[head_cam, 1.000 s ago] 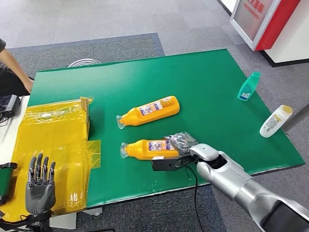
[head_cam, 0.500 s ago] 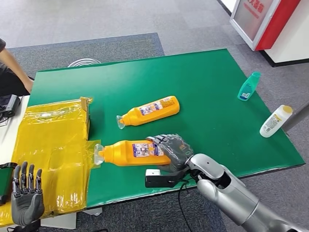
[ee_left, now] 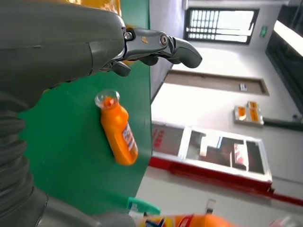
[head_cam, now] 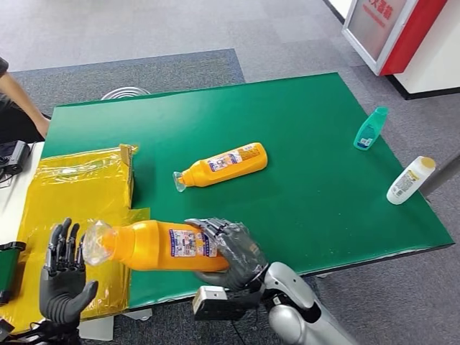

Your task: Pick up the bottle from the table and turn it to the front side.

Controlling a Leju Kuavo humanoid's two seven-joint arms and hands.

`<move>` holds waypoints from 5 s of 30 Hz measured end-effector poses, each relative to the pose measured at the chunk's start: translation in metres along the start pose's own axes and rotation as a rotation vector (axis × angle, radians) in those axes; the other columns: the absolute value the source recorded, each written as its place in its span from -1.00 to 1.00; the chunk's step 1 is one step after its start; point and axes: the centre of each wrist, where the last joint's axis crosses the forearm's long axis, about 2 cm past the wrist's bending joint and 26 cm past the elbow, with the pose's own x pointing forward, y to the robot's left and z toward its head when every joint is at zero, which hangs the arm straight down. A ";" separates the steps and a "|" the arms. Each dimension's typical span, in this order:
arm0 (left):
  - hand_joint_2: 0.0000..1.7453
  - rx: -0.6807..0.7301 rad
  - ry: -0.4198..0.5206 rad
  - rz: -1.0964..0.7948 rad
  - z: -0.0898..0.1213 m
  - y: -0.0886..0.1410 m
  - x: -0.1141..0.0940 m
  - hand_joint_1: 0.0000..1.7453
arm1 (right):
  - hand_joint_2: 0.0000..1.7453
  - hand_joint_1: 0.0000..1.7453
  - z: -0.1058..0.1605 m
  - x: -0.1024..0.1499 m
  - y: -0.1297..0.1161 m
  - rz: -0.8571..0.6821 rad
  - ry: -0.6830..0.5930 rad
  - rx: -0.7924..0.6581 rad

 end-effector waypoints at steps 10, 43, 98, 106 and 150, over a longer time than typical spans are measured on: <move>1.00 -0.236 0.043 0.020 -0.023 -0.042 0.009 -1.00 | 1.00 1.00 -0.003 0.006 0.027 -0.056 0.041 -0.046; 1.00 -0.296 0.148 0.234 -0.019 -0.053 -0.005 -1.00 | 1.00 1.00 -0.013 0.020 0.068 0.025 -0.072 0.131; 1.00 0.185 -0.221 -1.107 -0.021 0.007 0.081 1.00 | 1.00 -1.00 0.066 0.002 0.077 -0.054 0.278 0.117; 1.00 0.235 0.045 -1.298 -0.014 0.028 0.079 1.00 | 1.00 -1.00 0.080 -0.001 0.074 -0.088 0.357 0.054; 1.00 -0.041 0.571 -1.732 -0.069 0.106 0.022 1.00 | 1.00 -1.00 0.074 -0.020 0.099 -0.156 0.366 0.234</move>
